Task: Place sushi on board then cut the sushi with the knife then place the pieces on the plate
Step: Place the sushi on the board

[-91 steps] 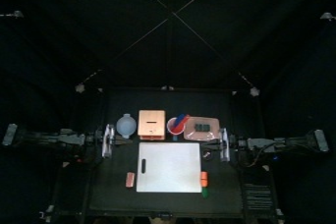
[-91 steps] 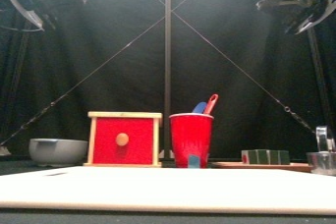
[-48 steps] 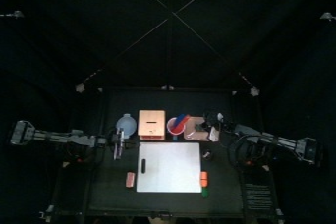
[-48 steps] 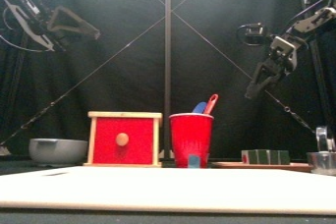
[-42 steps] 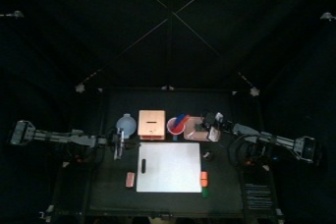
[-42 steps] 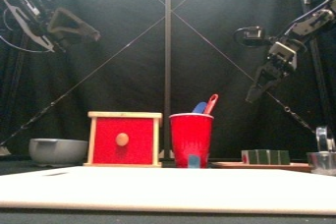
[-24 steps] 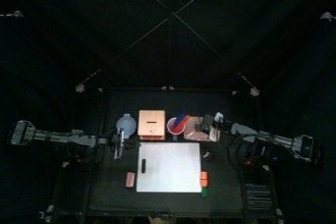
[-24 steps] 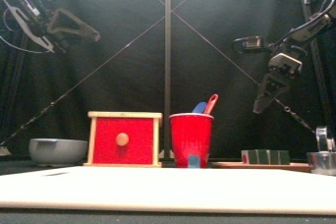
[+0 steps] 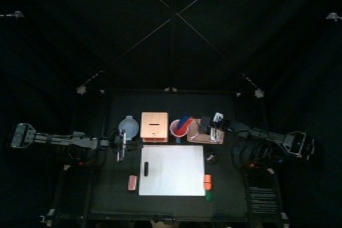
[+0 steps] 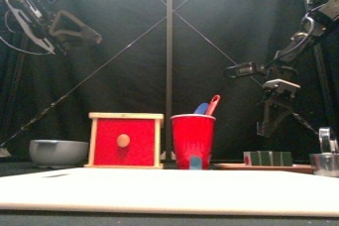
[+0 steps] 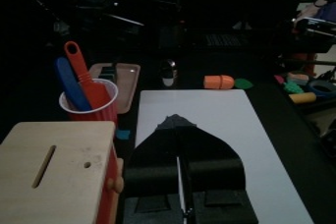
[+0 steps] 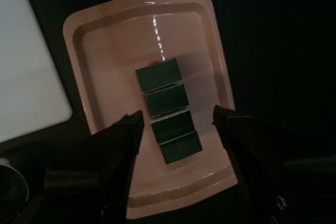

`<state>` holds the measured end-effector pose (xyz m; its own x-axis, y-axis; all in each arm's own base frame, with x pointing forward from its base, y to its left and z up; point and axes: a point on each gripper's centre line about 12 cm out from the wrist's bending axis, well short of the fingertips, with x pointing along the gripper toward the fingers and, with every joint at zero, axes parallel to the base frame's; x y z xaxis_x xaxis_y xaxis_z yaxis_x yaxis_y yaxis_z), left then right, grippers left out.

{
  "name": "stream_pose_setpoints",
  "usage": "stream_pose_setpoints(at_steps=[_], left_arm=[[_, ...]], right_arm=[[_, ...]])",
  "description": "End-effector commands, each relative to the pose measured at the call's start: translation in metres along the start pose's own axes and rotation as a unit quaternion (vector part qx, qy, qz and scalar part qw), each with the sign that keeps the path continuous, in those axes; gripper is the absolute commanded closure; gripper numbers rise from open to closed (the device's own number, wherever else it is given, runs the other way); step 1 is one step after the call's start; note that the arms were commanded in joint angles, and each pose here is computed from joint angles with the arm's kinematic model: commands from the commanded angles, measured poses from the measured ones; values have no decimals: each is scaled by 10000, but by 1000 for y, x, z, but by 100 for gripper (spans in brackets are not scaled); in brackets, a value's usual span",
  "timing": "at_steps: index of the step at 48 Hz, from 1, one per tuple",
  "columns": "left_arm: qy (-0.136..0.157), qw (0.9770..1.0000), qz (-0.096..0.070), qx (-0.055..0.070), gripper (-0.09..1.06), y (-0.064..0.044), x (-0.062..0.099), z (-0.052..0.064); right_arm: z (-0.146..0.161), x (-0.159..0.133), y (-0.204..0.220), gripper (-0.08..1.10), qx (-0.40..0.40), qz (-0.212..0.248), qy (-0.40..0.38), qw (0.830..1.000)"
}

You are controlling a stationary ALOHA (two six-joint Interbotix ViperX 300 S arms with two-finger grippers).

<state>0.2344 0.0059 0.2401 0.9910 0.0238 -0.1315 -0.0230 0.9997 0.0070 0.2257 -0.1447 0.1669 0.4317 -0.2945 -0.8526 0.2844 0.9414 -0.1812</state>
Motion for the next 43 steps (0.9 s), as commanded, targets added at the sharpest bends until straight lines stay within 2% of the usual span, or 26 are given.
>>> stream_pose_setpoints(at_steps=[1, 10, 19, 43], left_arm=[[-100, 9999, 26, -31, 99, 1, 2, 6], [-100, 9999, 24, -23, 99, 1, 2, 6], [-100, 9999, 26, -38, 99, 1, 1, 6], [-100, 9999, 34, -39, 99, 1, 2, 6]], right_arm=[[7, 2, -5, 12, 27, 106, 31, 9999], [1, 13, -11, 12, -7, 355, 178, 9992], [-5, 16, -23, 12, 60, 294, 89, 9995], [-14, 40, -14, 12, 77, 572, 437, 9974]])
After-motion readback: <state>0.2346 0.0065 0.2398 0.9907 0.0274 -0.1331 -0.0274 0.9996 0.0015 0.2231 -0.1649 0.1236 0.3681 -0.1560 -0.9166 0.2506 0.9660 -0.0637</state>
